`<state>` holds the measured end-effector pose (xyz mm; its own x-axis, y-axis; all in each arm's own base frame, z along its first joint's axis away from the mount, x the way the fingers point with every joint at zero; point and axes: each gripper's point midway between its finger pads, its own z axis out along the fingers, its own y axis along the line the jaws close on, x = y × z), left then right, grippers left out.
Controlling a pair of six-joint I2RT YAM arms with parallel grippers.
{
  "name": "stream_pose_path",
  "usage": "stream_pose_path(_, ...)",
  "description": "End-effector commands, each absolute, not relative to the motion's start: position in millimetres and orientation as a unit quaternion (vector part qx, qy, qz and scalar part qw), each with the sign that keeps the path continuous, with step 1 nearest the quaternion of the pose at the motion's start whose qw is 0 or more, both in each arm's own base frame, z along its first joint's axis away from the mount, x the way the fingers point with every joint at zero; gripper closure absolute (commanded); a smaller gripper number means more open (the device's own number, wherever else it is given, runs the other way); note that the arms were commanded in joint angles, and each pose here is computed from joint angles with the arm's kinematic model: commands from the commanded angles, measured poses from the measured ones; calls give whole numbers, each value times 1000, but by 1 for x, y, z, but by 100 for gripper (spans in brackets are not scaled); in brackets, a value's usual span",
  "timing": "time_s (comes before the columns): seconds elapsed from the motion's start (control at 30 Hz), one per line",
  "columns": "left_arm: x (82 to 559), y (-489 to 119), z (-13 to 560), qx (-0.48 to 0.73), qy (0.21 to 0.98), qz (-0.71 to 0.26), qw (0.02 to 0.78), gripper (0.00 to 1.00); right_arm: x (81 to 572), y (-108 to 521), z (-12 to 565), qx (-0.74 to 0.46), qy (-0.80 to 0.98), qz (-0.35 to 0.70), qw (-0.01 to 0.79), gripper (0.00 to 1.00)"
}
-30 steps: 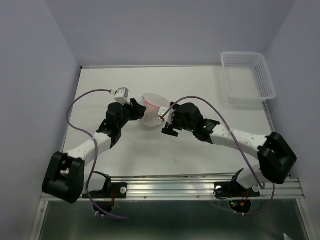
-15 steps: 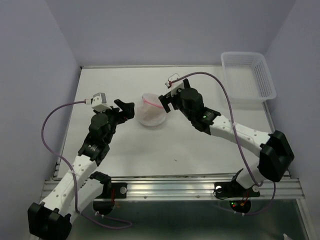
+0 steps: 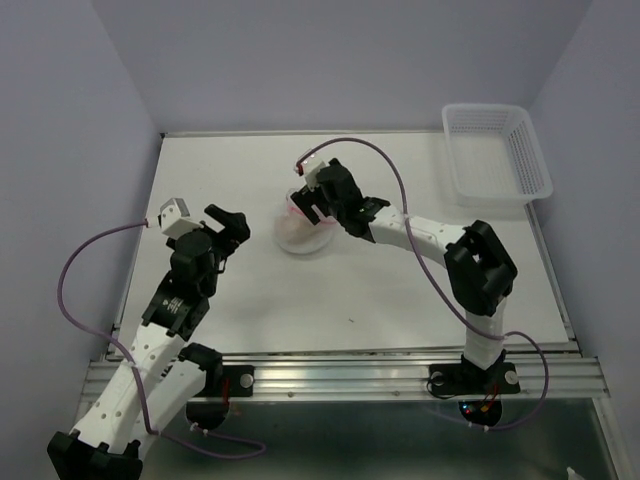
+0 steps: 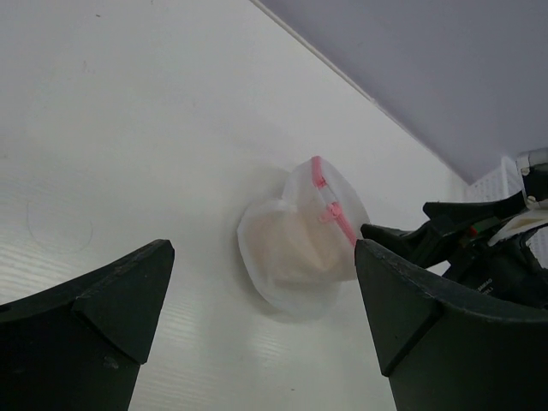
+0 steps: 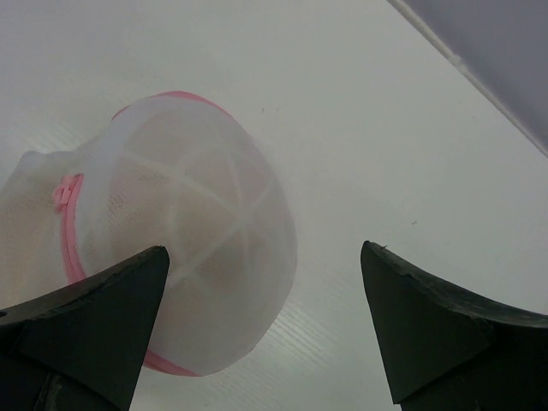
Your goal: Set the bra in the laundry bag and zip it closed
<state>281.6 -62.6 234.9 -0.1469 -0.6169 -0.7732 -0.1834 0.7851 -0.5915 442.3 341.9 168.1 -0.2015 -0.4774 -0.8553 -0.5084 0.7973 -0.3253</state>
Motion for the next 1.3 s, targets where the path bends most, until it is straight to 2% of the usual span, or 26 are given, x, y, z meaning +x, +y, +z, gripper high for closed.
stream_pose_path(0.0, 277, -48, 233, -304, 724, -162, 597, 1, 407, 365, 152, -397, 755, 35, 521, 0)
stream_pose_path(0.13, 279, -52, 232, -298, 724, -170, 598, 1, 368, 393, 126, -436, 746, 46, 500, 0)
stream_pose_path(0.37, 285, -56, 222, -293, 736, -165, 588, 1, 349, 399, 127, -443, 737, 52, 509, 0)
stream_pose_path(0.53, 291, -60, 222, -293, 738, -168, 584, 1, 366, 381, 177, -355, 745, 21, 564, 0)
stream_pose_path(0.63, 292, -59, 229, -296, 733, -169, 589, 1, 368, 367, 230, -296, 739, 43, 604, 0)
stream_pose_path(0.73, 292, -56, 240, -301, 724, -169, 597, 1, 375, 332, 271, -213, 745, 78, 627, 0)
stream_pose_path(0.77, 290, -51, 244, -310, 720, -161, 600, 1, 386, 302, 289, -154, 751, 90, 635, 0)
stream_pose_path(0.87, 284, -35, 250, -336, 710, -134, 604, 1, 416, 213, 289, -27, 775, 70, 628, 0)
stream_pose_path(1.07, 282, -22, 261, -363, 692, -118, 613, 1, 416, 20, 253, 225, 770, 15, 597, 0)
stream_pose_path(1.17, 289, -27, 260, -359, 694, -126, 612, 1, 395, -22, 233, 274, 761, -32, 587, 0)
stream_pose_path(1.27, 296, -24, 255, -377, 694, -111, 603, 1, 378, -40, 237, 299, 739, -69, 600, 0)
